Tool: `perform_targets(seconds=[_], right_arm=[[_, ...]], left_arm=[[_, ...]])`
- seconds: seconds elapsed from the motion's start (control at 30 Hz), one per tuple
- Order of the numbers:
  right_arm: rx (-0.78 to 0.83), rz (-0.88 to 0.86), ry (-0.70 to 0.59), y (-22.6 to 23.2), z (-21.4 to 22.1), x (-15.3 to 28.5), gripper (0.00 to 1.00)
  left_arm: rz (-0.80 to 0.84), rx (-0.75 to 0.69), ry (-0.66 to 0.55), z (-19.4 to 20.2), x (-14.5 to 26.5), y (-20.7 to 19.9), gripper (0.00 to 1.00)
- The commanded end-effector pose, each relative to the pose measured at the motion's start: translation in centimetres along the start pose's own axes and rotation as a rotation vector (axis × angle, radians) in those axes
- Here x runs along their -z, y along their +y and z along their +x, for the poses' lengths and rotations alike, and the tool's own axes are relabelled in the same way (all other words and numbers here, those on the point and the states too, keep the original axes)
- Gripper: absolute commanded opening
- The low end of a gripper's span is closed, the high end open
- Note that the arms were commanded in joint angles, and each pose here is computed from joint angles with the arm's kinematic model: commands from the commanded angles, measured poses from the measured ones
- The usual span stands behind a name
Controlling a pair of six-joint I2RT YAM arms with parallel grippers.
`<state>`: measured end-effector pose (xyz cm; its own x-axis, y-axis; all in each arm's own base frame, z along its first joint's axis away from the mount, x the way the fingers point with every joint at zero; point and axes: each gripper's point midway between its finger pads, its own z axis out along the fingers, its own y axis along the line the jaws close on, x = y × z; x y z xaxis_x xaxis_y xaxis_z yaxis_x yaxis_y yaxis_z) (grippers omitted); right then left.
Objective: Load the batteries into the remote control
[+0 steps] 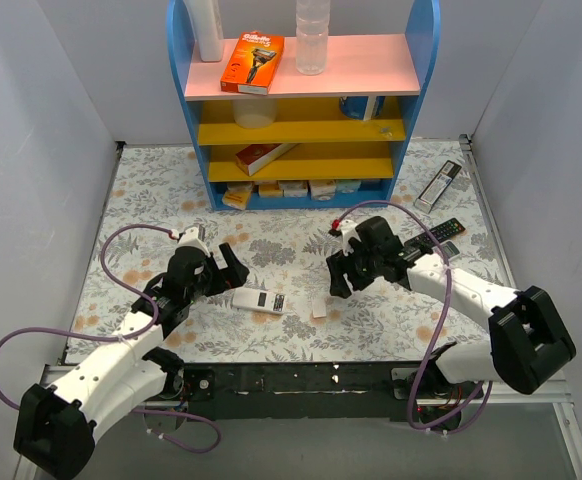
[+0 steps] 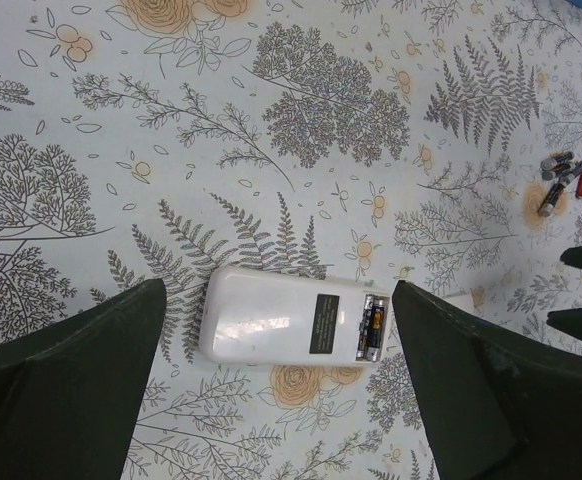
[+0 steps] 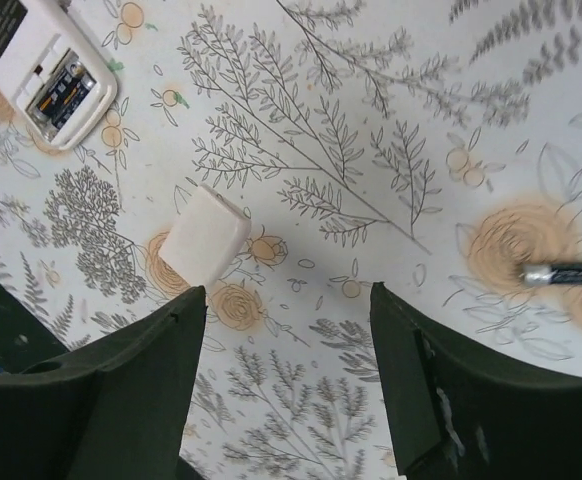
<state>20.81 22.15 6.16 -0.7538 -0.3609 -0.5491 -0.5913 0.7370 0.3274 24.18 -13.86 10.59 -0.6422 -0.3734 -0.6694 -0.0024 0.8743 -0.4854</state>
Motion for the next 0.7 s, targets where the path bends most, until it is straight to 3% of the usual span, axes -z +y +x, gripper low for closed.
perform_targets(seconds=[0.0,0.3,0.67], right_arm=[[0.428,-0.023,0.098,-0.1,-1.0,1.9,0.74],[0.711,-0.078,0.238,0.8,0.2,-0.1,0.88],[0.905,-0.089,0.293,3.5,0.9,-3.4,0.88]], left_arm=[[-0.016,-0.017,-0.039,-0.9,0.5,0.4,0.98],[-0.009,-0.057,-0.154,-3.4,2.7,0.2,0.98],[-0.001,-0.044,-0.248,-4.5,3.8,0.5,0.98]])
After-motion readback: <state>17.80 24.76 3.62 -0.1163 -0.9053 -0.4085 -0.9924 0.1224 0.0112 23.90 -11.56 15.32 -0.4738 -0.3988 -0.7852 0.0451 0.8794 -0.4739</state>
